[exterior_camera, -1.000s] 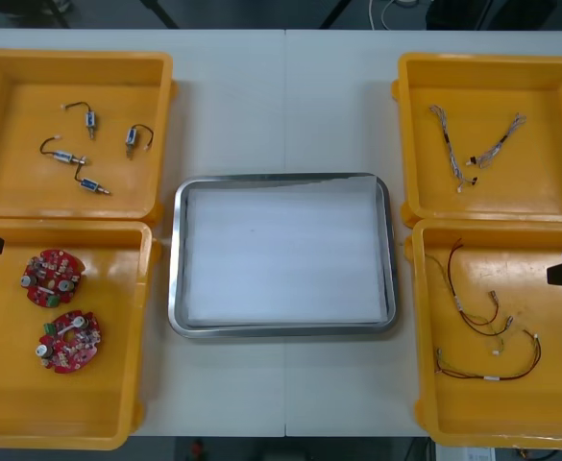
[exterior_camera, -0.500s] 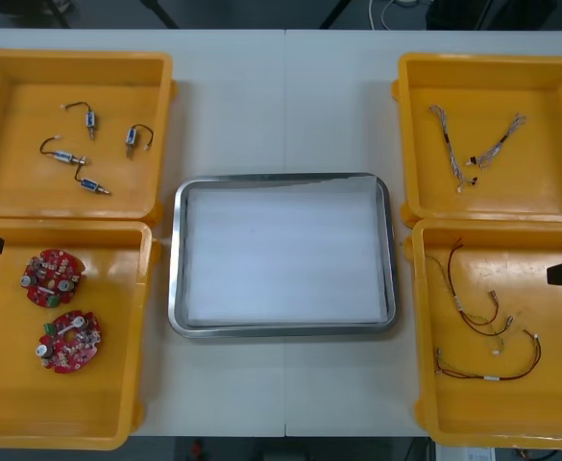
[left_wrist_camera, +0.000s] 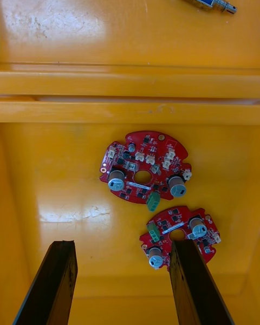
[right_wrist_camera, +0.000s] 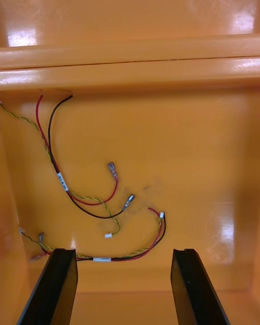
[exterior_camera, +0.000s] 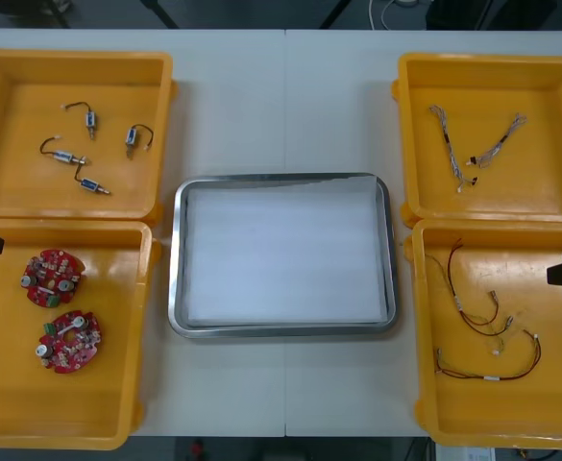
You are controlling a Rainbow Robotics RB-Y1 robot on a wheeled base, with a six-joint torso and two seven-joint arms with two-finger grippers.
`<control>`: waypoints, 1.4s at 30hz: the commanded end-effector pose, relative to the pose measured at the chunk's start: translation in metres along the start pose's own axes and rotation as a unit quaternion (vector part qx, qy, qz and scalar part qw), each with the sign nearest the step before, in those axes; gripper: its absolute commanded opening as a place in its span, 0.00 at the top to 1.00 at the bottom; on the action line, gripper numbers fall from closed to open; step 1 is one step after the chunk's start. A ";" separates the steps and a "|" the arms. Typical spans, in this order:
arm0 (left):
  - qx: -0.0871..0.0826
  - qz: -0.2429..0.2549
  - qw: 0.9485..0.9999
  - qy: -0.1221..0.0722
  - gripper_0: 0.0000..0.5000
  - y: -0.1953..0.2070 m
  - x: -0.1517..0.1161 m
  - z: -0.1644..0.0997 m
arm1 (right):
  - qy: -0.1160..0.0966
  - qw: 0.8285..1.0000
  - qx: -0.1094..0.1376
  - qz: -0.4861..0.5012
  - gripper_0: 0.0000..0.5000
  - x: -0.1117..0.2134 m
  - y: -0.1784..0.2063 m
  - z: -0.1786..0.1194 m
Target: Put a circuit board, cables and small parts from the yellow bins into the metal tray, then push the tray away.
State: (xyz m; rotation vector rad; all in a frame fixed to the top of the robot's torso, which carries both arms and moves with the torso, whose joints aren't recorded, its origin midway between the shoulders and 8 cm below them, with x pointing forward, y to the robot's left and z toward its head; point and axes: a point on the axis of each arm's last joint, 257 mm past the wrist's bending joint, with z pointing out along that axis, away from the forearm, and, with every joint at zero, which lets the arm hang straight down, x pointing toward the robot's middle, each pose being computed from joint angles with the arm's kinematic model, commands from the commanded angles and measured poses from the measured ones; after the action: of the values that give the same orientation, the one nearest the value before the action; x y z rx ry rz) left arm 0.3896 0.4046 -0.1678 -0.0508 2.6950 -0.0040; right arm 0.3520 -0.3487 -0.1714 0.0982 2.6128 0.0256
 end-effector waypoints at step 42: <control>0.041 0.030 0.999 -0.014 0.00 -0.040 0.012 0.043 | 0.067 0.996 0.025 -0.043 0.00 0.062 -0.024 0.005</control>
State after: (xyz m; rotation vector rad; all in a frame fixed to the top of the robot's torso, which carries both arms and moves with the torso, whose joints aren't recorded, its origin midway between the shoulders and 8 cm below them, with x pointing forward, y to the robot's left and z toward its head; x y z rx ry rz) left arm 0.4091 0.3681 -0.1944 0.0532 2.6370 -0.0835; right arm 0.3219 -0.3561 -0.1998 0.1004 2.7038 0.0144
